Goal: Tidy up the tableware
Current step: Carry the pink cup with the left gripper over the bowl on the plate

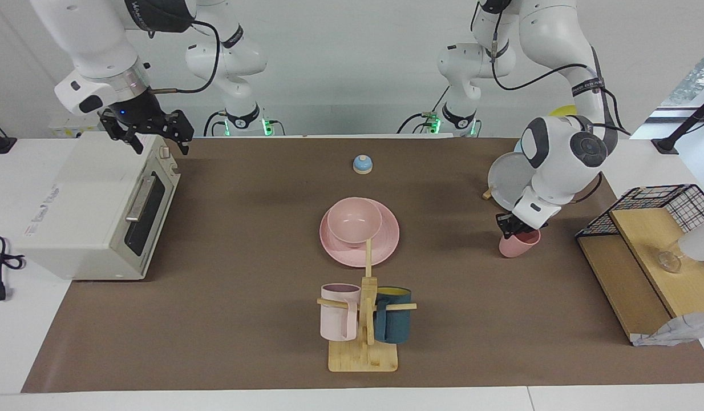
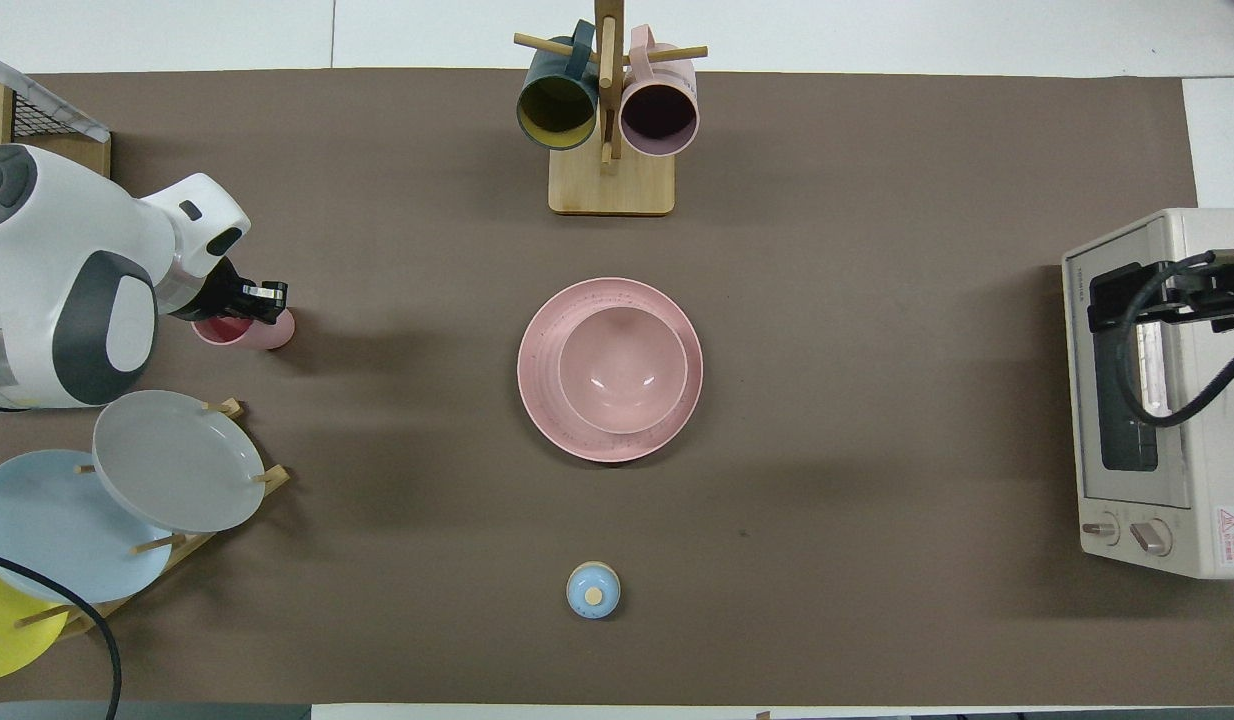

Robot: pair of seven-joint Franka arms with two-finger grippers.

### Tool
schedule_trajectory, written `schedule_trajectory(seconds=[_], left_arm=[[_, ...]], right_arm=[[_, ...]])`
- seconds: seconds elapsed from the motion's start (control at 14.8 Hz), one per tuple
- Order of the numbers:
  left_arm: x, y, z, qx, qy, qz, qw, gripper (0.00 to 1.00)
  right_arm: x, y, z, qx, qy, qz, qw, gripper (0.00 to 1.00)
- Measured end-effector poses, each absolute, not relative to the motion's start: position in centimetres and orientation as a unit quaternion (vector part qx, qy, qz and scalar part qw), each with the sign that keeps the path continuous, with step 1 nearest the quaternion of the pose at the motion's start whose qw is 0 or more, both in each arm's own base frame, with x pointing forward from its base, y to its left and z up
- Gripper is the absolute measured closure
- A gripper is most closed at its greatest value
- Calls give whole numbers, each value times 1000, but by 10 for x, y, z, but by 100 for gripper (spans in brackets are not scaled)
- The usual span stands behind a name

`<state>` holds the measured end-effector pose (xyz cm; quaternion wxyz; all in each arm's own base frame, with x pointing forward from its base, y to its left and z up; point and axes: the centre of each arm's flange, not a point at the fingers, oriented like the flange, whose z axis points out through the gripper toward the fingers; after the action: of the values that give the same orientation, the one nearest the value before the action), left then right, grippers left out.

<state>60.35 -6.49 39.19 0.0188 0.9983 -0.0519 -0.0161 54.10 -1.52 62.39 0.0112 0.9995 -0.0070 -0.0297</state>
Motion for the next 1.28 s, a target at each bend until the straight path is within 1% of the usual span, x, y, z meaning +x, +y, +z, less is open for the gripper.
schedule_trajectory(seconds=[0.07,0.2,0.34,0.47,0.67,0.88,0.94,1.08,1.28], left_arm=[[608,-67,408,999,-48,-18,19,95],[615,-86,456,999,-26,-25,19,95],[613,-139,499,999,4,-36,16,95],[604,-209,521,999,35,-40,11,95],[579,-311,529,996,75,-37,9,95],[533,-397,528,994,99,-36,10,95],[520,-419,529,994,107,-31,16,95],[507,-445,525,992,122,-19,28,95],[503,-473,487,990,138,-18,31,95]], right_arm=[[541,-17,623,999,-6,-31,11,0],[541,-18,621,999,5,-33,10,0],[540,-20,620,999,15,-36,10,0],[539,-23,619,999,14,-41,9,0],[537,-29,621,999,9,-41,9,0],[533,-37,621,999,3,-48,8,0],[533,-36,621,999,4,-48,8,0],[533,-32,621,999,8,-48,9,0],[534,-31,626,999,8,-43,9,0]])
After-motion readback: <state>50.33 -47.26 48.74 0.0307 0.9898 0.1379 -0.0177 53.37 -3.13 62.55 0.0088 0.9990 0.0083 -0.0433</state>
